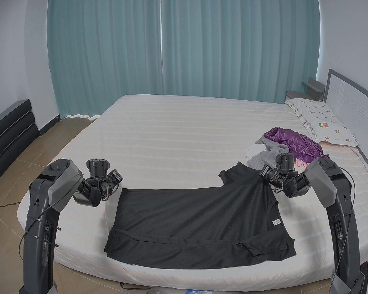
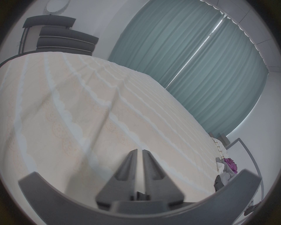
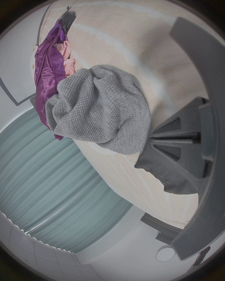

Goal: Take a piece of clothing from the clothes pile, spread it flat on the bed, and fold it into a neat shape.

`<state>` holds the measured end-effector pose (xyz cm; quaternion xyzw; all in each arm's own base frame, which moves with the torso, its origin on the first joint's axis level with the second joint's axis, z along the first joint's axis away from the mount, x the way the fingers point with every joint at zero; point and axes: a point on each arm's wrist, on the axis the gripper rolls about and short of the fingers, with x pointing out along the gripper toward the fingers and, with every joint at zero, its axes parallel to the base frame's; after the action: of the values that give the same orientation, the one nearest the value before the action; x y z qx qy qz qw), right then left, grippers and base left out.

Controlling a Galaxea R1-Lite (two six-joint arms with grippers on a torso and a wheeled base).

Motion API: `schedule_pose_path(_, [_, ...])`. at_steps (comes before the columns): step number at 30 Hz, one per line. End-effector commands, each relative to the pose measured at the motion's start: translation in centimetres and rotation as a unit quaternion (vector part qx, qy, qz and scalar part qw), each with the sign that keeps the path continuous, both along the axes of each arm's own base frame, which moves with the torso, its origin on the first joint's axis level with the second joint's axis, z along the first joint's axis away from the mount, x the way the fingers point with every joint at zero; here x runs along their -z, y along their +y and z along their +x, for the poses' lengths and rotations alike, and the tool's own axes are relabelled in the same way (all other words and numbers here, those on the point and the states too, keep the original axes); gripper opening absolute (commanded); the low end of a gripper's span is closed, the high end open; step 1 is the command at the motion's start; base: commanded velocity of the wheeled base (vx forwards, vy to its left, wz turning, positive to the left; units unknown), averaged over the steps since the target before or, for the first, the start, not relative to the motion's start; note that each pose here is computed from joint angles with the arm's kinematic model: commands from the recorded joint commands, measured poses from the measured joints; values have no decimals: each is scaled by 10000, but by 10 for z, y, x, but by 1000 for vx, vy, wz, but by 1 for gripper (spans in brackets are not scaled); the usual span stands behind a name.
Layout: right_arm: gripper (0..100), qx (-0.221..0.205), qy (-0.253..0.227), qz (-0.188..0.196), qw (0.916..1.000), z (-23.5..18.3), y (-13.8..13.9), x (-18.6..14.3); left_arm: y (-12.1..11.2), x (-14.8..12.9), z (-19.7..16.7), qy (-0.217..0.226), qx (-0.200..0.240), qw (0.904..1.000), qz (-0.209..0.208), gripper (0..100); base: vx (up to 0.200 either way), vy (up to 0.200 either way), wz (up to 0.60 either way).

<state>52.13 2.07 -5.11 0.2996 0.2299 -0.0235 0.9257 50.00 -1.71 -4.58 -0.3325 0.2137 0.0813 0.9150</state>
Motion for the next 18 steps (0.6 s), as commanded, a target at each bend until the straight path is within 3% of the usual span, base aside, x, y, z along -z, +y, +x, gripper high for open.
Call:
schedule_pose_path(1, [0,-6,74,2,10000,-2,1,4,-5,-3,2,2,138,9999,-74,100,0,0,0])
schedule_pose_path(7, [0,17,158,-1,9999,-5,-2,8,-16,-2,1,57,520,9984,-210,100,0,0,0])
schedule_pose_path(18, [0,-53,158,-6,9999,-6,6,8,-19,5,-2,423,680,9966,-193,100,0,0,0])
